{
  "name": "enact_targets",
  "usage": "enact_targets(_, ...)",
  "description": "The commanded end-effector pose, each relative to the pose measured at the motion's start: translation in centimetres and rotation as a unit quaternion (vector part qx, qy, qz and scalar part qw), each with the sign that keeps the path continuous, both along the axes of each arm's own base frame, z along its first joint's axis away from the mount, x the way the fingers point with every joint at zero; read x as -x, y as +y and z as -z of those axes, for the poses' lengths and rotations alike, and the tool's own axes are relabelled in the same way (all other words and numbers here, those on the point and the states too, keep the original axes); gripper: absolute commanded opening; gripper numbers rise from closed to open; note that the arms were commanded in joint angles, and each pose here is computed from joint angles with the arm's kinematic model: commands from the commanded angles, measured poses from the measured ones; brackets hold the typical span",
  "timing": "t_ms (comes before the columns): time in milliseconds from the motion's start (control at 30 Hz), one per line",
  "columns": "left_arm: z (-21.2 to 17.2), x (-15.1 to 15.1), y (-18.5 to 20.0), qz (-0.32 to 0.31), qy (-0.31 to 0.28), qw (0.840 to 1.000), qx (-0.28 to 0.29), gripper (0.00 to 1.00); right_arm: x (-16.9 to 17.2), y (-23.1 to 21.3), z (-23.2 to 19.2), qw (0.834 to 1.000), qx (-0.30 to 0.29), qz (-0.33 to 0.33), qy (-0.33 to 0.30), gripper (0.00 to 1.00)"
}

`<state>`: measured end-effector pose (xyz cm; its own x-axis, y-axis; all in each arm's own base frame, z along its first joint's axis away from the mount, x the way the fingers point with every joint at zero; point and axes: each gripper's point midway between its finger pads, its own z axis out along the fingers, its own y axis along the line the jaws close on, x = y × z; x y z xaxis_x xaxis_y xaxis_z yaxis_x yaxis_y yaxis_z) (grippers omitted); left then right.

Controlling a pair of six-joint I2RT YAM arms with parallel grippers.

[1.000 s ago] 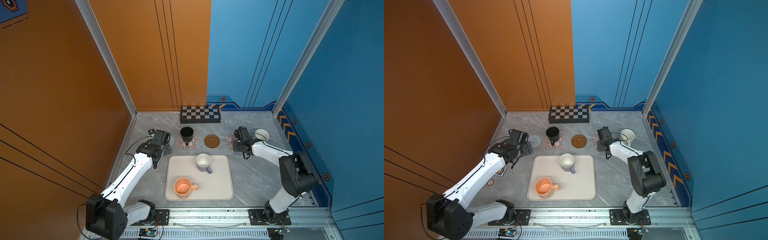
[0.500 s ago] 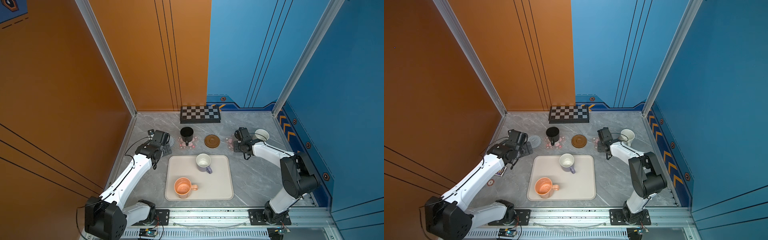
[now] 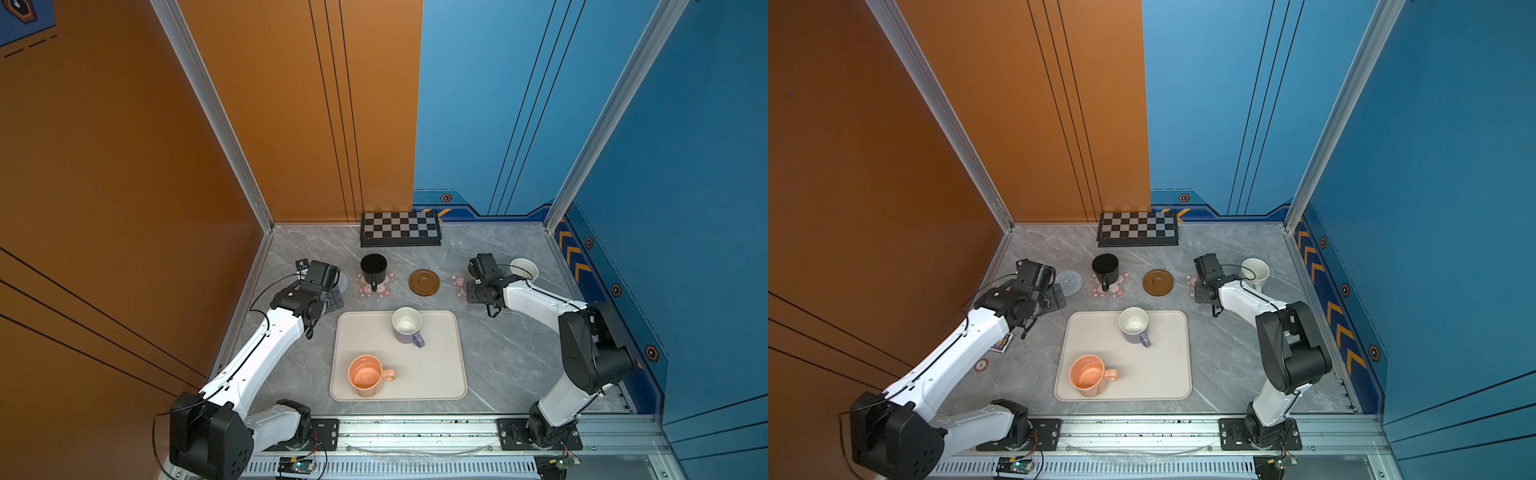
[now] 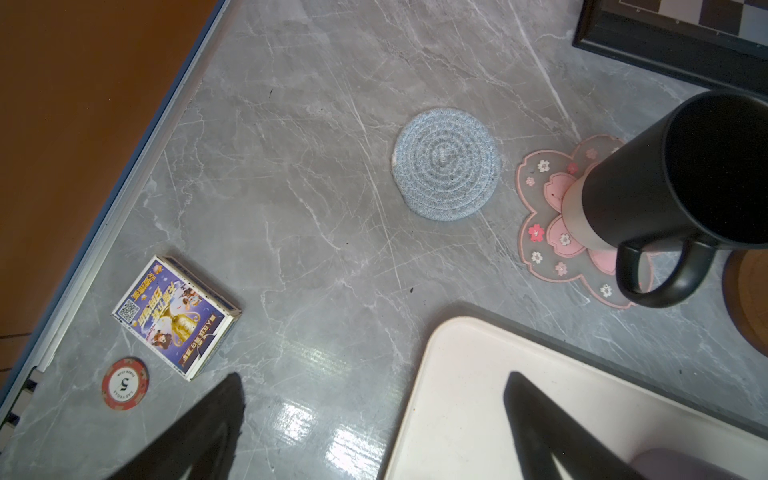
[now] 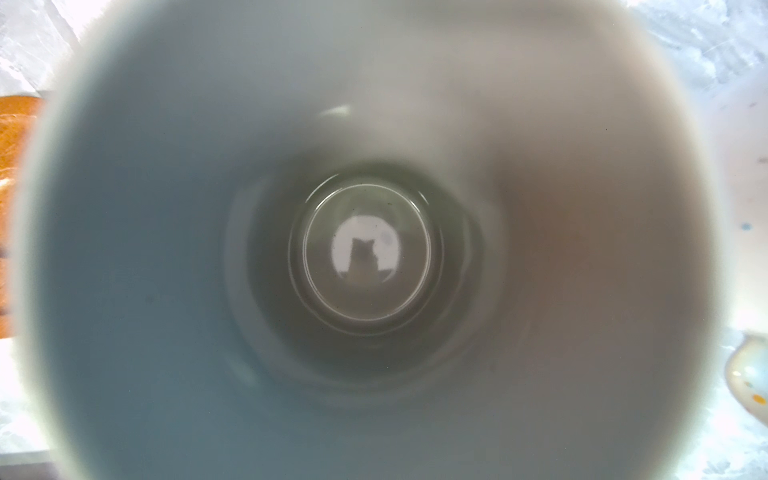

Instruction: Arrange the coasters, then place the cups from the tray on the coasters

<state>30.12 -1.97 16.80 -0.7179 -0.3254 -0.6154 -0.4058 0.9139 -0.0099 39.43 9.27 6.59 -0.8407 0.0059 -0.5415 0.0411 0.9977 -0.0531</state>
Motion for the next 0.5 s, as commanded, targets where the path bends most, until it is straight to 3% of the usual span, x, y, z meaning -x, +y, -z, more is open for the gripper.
enact_targets(0, 0.8, 0.5, 0.4, -0.008, 0.019, 1.0, 0.001, 0.98, -2.2, 1.1, -0.9, 0.999, -0.029, 0.0, -0.032, 0.0)
enact_targets(467, 0.6, 0.7, 0.6, -0.007, 0.017, 1.0, -0.004, 0.98, -2.0, 0.8, -2.2, 0.999, -0.023, 0.004, -0.025, 0.0)
